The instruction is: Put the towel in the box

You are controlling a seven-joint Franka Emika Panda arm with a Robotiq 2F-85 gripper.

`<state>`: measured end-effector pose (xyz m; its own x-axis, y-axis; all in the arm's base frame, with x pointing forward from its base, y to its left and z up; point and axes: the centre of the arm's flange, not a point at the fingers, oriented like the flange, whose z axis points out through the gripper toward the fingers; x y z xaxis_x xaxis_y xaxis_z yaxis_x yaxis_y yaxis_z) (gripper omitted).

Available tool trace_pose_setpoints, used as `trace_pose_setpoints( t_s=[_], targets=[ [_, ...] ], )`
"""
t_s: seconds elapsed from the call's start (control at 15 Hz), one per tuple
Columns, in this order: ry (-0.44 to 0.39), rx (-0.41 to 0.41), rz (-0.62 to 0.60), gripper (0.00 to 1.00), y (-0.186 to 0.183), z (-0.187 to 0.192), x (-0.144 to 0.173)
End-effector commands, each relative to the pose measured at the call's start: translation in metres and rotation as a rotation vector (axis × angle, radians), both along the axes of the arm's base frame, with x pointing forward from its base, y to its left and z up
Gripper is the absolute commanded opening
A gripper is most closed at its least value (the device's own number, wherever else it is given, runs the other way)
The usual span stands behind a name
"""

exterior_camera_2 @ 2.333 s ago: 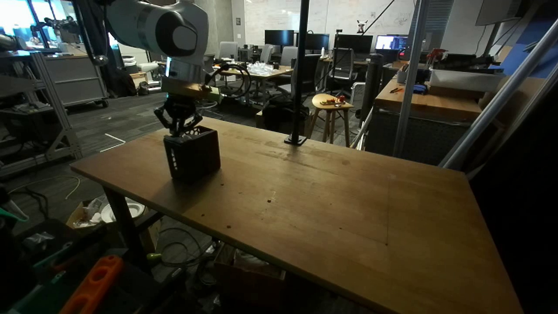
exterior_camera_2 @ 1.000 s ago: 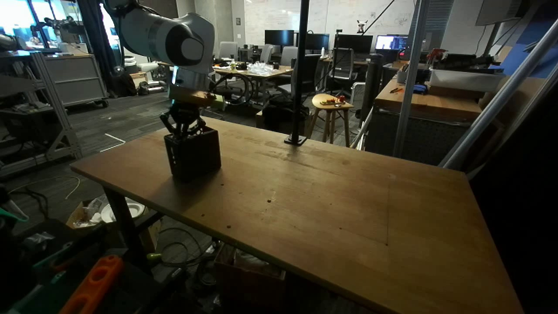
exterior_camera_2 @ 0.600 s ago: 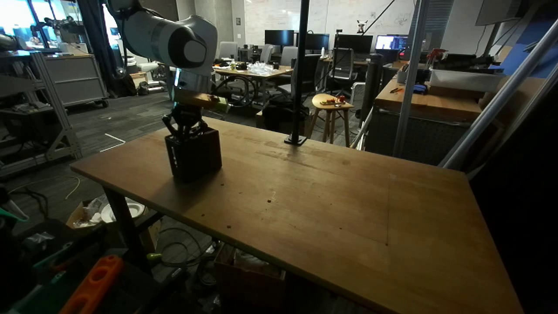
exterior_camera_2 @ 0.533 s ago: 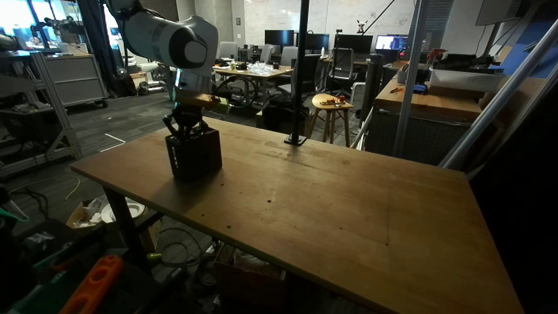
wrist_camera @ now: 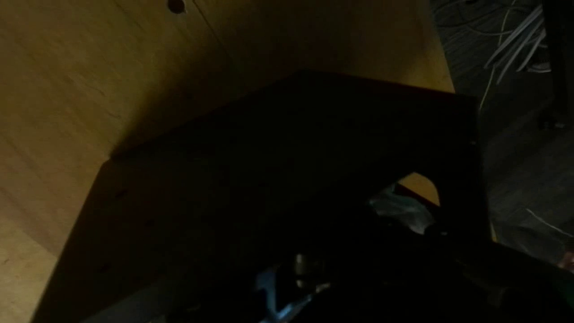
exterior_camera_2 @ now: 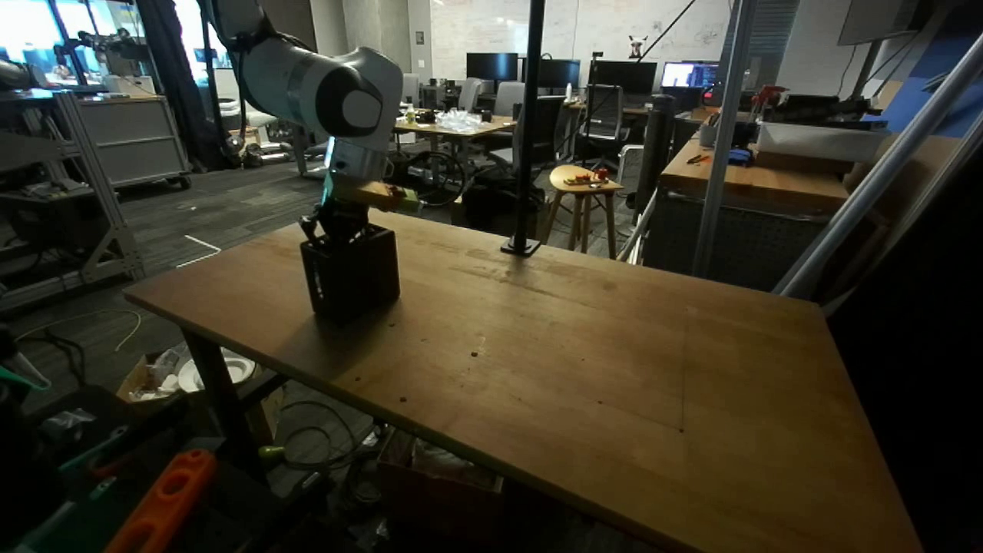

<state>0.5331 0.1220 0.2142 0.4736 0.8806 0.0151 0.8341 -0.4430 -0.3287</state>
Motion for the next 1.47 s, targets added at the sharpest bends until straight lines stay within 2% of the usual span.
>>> trace_pose_setpoints(
  t_s=[0.0,0.33,0.67,0.93,1.2,1.4],
  targets=[
    [0.037,0.042,0.015,0.04,-0.008,-0.012,0.008],
    [0.071,0.040,-0.004,0.04,-0.016,-0.009,0.004],
    [0.062,0.010,-0.036,0.04,-0.023,0.011,0.003],
    [-0.009,-0.017,-0.065,0.03,-0.031,0.044,0.010],
    [-0.135,0.002,-0.055,0.04,-0.031,0.087,0.027],
    [-0.183,0.008,-0.038,0.04,-0.026,0.104,0.034]
  ],
)
